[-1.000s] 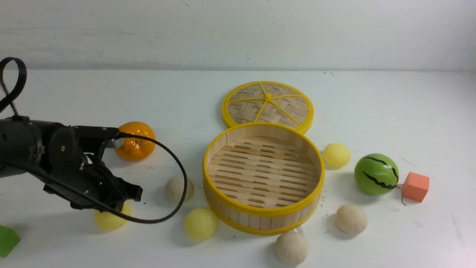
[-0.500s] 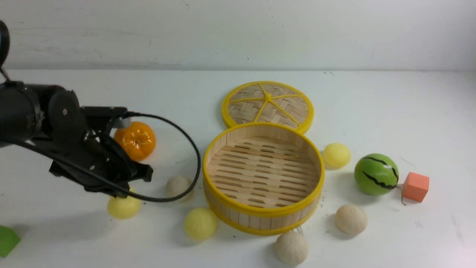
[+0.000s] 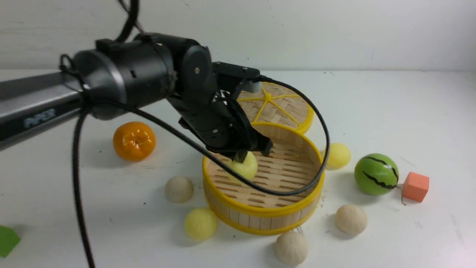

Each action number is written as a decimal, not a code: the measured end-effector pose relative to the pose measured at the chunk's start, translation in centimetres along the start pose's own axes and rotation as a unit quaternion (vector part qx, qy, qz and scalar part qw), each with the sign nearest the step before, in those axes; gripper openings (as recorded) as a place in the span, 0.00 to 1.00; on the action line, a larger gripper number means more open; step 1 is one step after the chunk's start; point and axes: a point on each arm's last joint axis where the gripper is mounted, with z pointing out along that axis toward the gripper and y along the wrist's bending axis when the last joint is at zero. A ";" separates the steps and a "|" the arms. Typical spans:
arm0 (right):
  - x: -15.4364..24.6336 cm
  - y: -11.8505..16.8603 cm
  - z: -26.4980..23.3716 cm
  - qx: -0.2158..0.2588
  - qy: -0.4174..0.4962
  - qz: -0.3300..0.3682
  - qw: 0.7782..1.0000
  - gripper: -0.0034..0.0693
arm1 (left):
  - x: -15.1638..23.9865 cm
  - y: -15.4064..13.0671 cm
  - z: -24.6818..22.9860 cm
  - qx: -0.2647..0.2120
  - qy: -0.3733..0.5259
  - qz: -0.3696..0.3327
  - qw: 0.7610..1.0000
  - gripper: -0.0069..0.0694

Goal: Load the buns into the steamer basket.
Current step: Use the left arm to put the steamed stuffed bun into the steamer, then use the left arm to grab a steamed stuffed bun

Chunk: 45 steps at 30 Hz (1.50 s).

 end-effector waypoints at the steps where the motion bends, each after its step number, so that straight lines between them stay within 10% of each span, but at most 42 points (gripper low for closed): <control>1: 0.0 0.0 0.0 0.000 0.000 0.000 1.000 0.38 | 0.0 0.1 1.3 0.000 0.017 0.000 1.000 0.07; 8: 0.0 0.0 0.0 0.000 0.000 0.000 1.000 0.38 | 0.1 0.4 5.1 -0.003 0.104 -0.002 0.995 0.15; 17: 0.0 0.0 0.0 0.000 0.000 0.000 1.000 0.38 | -1.2 0.6 -1.0 -0.041 0.122 -0.001 0.992 0.62; 29: 0.0 0.0 0.0 0.000 0.000 0.000 1.000 0.38 | 4.4 8.9 -0.2 -0.048 0.127 -0.079 0.988 0.08; 45: 0.0 0.0 0.0 0.000 0.000 0.000 1.000 0.38 | 3.5 10.2 3.3 -0.063 0.060 -0.042 0.995 0.43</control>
